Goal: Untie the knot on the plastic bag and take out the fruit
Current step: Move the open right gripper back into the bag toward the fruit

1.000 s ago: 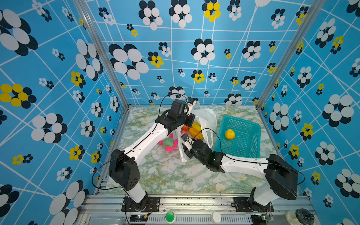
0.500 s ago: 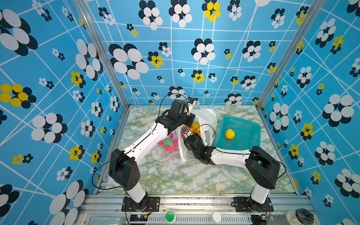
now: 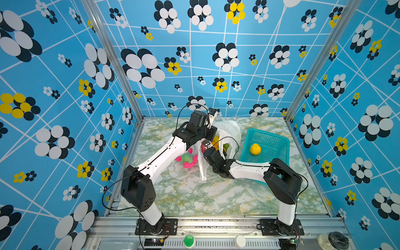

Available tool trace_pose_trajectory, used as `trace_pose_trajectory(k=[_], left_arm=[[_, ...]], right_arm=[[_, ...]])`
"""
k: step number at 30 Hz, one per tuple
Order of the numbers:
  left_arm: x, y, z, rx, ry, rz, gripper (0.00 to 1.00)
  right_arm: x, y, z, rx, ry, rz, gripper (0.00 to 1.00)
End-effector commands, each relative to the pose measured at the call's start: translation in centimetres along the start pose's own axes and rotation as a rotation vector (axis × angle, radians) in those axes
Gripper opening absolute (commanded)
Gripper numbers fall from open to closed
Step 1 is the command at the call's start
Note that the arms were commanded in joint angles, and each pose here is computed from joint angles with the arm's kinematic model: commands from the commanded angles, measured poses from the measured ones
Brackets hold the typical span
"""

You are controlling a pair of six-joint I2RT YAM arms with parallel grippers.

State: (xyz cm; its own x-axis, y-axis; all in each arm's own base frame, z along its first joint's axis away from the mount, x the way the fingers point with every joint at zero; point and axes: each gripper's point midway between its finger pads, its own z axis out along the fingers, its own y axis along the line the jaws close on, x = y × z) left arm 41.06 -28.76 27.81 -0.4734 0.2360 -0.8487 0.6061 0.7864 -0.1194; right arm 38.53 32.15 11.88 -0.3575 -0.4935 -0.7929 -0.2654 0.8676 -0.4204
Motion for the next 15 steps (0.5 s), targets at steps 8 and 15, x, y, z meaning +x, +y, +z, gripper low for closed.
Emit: trace_pose_trajectory(k=[8,15], left_arm=[[-1.0,-0.2,-1.1,0.008,-0.035,-0.006,0.0],[-1.0,-0.3,-1.2,0.012,-0.039,-0.002,0.0]], right_arm=[[0.5,-1.7,0.7,0.06,0.03,0.027,0.8],[2.9,-1.3,1.3,-0.034,0.103,-0.079,0.92]])
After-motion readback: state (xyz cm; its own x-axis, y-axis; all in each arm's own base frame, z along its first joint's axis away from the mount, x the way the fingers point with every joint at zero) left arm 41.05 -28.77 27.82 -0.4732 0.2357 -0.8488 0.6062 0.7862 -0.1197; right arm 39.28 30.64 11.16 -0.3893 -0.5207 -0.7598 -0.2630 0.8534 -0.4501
